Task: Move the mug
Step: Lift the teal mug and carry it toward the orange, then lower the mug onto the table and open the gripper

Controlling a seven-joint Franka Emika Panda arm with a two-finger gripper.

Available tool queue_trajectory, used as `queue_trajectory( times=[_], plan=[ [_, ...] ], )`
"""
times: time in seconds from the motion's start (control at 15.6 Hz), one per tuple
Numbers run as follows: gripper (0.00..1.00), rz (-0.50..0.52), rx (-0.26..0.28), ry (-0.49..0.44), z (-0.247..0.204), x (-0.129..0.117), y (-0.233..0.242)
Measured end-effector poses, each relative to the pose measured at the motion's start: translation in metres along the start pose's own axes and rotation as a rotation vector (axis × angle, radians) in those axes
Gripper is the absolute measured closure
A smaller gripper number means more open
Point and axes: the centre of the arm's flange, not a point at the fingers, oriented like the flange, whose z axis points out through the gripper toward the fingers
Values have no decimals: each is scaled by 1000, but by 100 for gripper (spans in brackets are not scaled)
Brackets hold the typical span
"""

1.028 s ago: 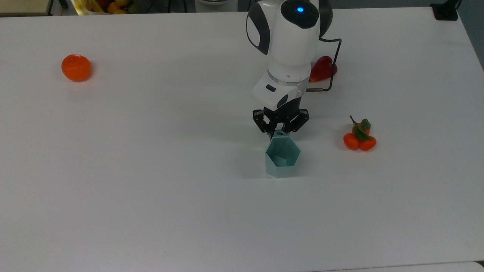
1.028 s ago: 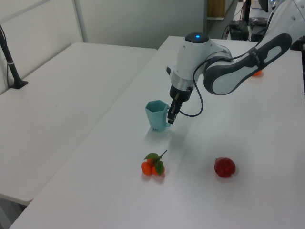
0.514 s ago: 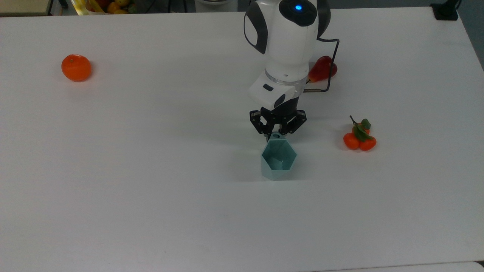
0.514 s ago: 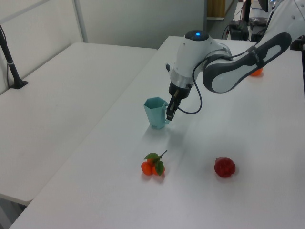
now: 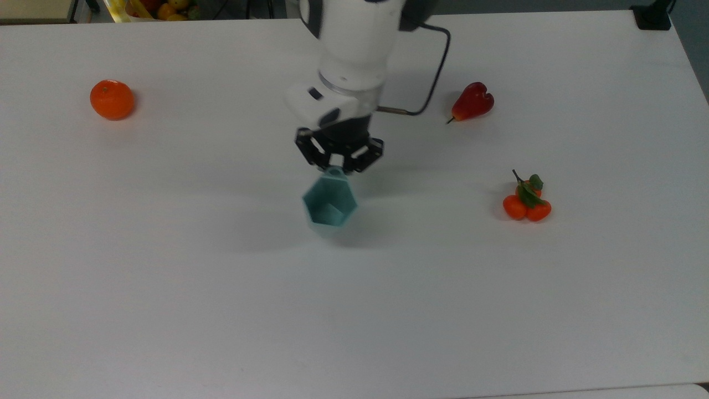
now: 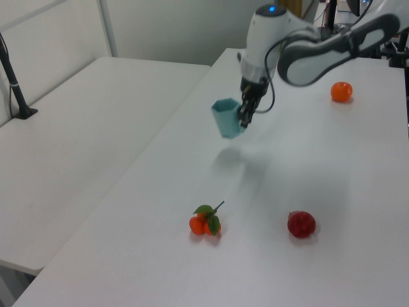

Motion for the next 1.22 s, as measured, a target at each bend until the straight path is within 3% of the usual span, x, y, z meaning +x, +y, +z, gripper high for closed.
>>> queue_trajectory(
  times=[0.19, 0.39, 0.77, 1.22],
  plan=[
    [77, 32, -25, -11, -23, -15, 55],
    [77, 40, -38, -44, -32, -50, 89],
    [77, 21, -49, -137, -14, -115, 91],
    [77, 3, -56, -196, 10, -137, 86]
  ],
)
